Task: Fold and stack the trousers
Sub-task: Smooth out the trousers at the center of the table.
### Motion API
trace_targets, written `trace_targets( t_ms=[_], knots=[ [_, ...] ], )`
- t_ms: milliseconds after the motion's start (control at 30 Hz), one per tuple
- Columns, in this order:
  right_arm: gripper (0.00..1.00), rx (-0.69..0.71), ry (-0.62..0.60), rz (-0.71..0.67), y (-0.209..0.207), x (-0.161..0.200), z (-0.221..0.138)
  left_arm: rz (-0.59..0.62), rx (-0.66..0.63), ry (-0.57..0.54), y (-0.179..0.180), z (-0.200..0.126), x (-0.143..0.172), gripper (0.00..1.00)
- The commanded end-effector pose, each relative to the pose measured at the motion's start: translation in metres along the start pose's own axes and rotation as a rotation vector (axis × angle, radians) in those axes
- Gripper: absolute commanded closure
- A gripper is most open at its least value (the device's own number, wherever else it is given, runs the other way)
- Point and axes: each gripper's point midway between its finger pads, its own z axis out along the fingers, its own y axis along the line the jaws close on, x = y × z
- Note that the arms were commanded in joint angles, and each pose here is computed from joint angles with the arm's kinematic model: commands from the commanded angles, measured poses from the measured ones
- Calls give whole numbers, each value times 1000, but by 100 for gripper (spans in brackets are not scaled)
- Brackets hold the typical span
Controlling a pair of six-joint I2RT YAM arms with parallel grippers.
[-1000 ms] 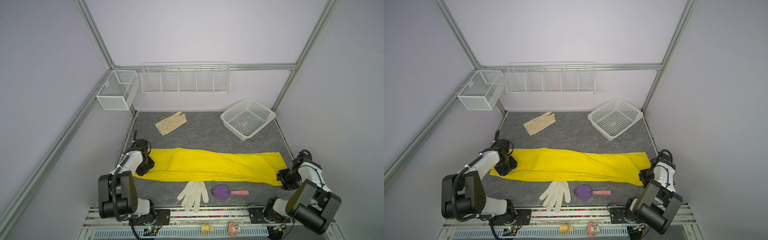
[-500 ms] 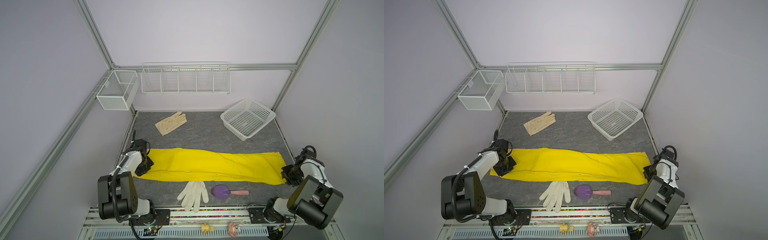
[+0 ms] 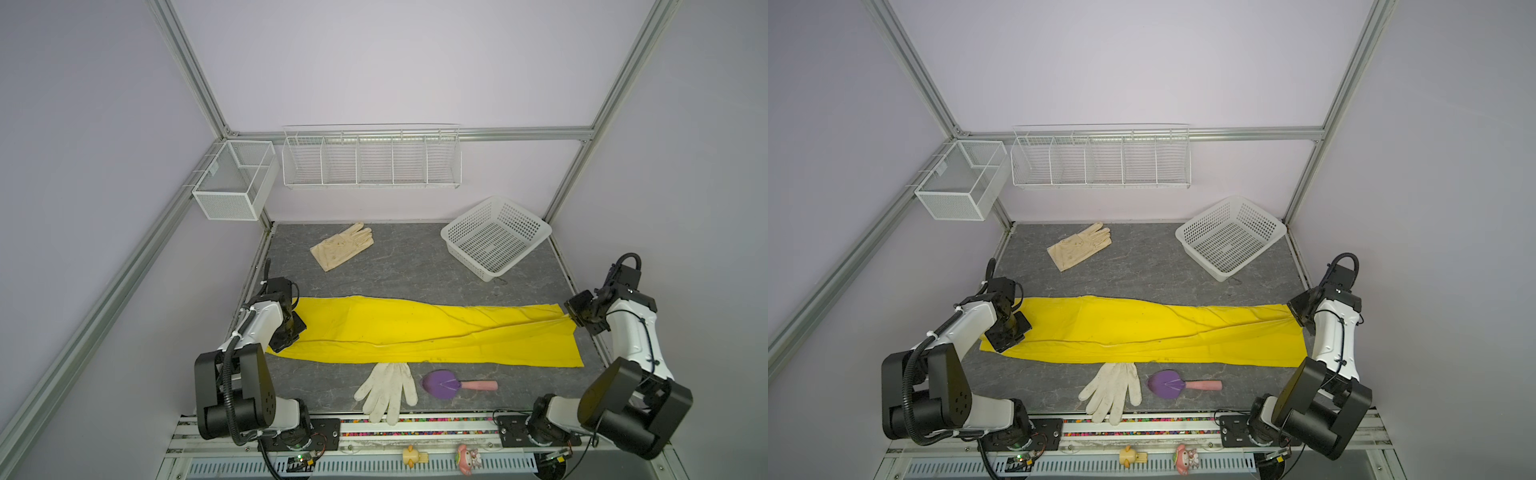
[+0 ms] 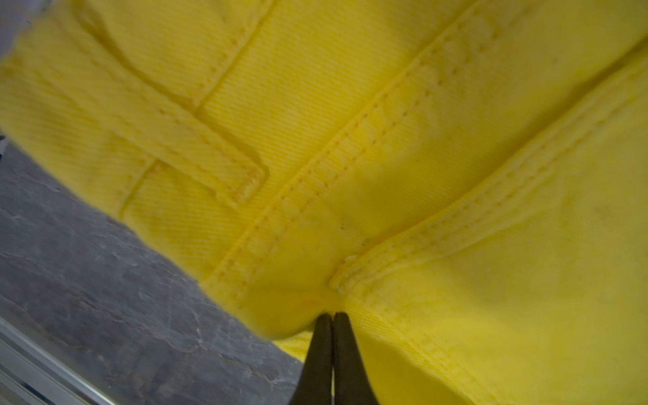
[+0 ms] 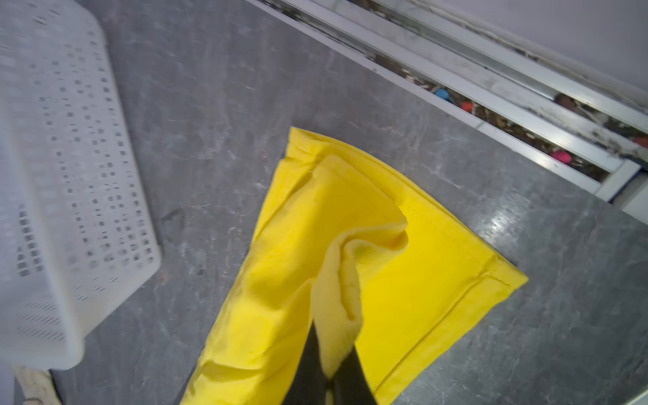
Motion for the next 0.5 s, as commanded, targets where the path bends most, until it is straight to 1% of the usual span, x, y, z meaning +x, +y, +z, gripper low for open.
trace_targets(
  t_ms=[0,100,200,233,300,400,467],
  knots=[
    [94,-27,-56,-3,7,-4,-21,15,-18,-20,3,-5,-9,100],
    [94,70,-62,30,-26,6,-11,18,-17,-20,3,-5,-9,100],
    [94,146,-48,59,-59,20,11,19,-17,-23,4,-6,-10,100],
    [94,151,-19,88,-70,27,23,21,-18,-20,5,-6,-10,100],
    [94,164,-8,125,-86,30,35,17,-17,-24,7,-7,-10,100],
    [94,231,-3,121,-112,31,45,17,-17,-19,8,-6,-8,100],
    [94,261,9,112,-122,35,49,11,-13,-18,9,-5,-6,100]
  ],
)
